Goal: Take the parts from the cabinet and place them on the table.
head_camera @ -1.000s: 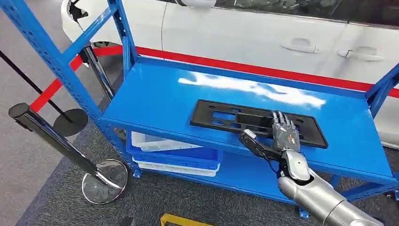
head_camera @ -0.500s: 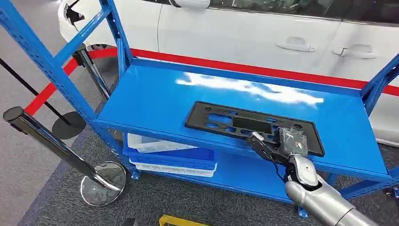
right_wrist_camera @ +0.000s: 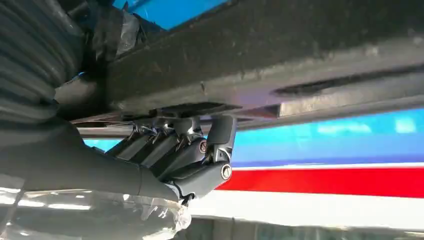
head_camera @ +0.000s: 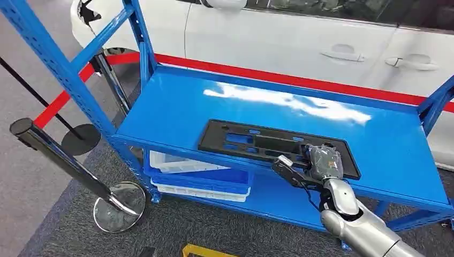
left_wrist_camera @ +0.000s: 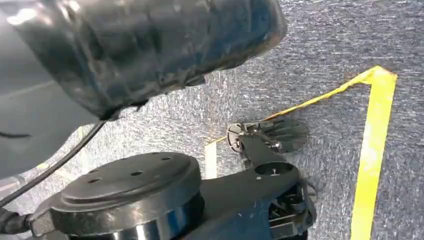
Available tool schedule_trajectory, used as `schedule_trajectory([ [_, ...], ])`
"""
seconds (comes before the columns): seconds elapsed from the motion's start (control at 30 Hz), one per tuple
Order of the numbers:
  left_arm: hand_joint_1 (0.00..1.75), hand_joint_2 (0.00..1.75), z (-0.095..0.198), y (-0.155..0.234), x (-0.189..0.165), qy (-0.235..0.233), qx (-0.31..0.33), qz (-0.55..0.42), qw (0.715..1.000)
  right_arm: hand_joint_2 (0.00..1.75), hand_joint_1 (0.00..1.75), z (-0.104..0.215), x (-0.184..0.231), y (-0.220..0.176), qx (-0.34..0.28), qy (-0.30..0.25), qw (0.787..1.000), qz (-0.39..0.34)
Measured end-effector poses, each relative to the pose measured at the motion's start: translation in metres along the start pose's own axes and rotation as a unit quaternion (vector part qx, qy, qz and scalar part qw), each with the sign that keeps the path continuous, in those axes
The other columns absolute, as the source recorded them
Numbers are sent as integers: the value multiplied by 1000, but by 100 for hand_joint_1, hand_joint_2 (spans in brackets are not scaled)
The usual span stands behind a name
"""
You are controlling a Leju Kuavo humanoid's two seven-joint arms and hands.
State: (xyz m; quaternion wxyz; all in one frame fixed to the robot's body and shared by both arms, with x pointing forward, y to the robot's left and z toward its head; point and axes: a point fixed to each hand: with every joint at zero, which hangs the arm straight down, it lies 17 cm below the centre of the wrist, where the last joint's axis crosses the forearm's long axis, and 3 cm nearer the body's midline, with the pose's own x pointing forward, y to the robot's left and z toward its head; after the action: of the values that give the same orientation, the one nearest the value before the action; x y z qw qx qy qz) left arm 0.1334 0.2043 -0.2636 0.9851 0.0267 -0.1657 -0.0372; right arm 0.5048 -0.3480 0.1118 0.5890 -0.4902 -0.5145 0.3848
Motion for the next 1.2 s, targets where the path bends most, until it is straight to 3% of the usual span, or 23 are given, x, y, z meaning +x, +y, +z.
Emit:
schedule_trajectory([
  [0.17,0,0,0,-2,1,-7,3,-19,1000,175,175,2,27,-37,-74,-43,996,-20],
  [0.33,0,0,0,4,2,-17,24,-40,999,175,175,20,57,-99,-175,-91,975,-102],
  [0.37,0,175,0,6,3,-20,29,-40,999,175,175,26,64,-109,-187,-103,970,-118],
  [0.77,0,175,0,18,10,-39,61,-15,997,175,175,103,113,-213,-285,-225,902,-233],
  [1.1,0,175,0,19,10,-39,62,-14,997,175,175,107,114,-215,-287,-229,900,-236],
  [1.17,0,175,0,20,8,-35,66,-6,997,175,175,124,122,-224,-290,-250,888,-255],
  [1.2,0,175,-1,22,3,-16,74,18,997,175,175,147,136,-235,-293,-285,867,-283],
])
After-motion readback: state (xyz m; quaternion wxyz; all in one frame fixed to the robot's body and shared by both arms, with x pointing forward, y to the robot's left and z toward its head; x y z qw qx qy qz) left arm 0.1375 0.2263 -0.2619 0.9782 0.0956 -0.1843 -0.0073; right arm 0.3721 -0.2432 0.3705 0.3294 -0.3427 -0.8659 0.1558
